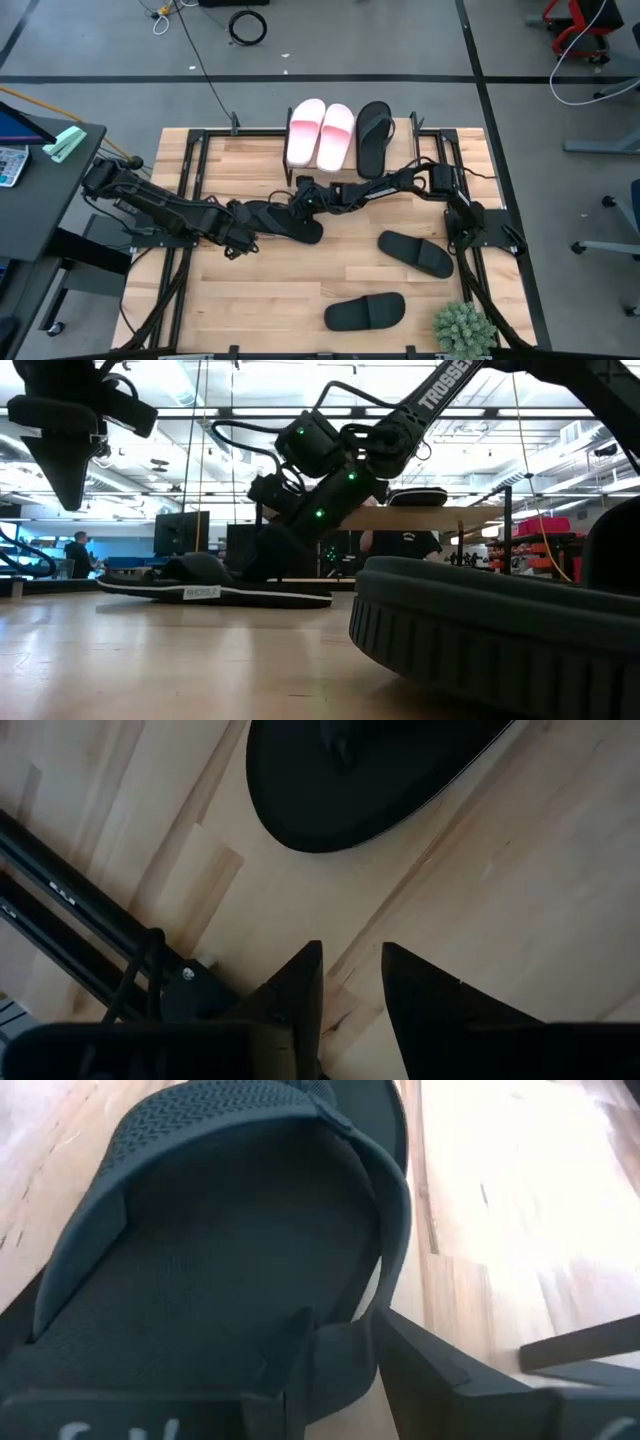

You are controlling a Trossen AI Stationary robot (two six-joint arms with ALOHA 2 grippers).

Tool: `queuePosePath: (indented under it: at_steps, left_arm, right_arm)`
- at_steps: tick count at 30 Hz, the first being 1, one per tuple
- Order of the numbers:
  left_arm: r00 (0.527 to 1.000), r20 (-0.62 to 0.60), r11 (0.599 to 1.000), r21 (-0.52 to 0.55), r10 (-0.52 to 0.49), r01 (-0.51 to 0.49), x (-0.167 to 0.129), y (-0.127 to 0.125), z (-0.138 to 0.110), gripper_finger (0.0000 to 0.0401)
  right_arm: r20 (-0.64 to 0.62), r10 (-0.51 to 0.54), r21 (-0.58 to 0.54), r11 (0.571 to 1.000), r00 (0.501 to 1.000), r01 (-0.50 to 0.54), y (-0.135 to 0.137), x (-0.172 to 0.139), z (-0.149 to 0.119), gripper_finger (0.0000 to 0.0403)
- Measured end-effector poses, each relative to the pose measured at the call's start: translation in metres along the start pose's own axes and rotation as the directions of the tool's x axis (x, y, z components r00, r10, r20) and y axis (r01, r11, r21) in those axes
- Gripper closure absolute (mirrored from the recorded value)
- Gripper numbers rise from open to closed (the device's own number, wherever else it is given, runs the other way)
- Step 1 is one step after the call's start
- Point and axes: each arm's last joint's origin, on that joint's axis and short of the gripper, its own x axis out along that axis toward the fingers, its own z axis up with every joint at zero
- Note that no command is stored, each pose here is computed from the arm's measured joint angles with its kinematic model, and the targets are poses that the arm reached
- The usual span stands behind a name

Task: Pick and place slides into the shelf
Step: Put the black slipper on the shelf

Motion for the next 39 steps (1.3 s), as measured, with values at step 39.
queuePosePath:
  at_steps: [39]
  left_arm:
    - [1.000,-0.002,1.000,0.008,0.004,-0.004,0.000,0.000,0.000,0.0304]
  right_arm:
    - [-0.017,-0.036,0.003,0.999,0.999,0.036,0.059,-0.063,0.049,0.0401]
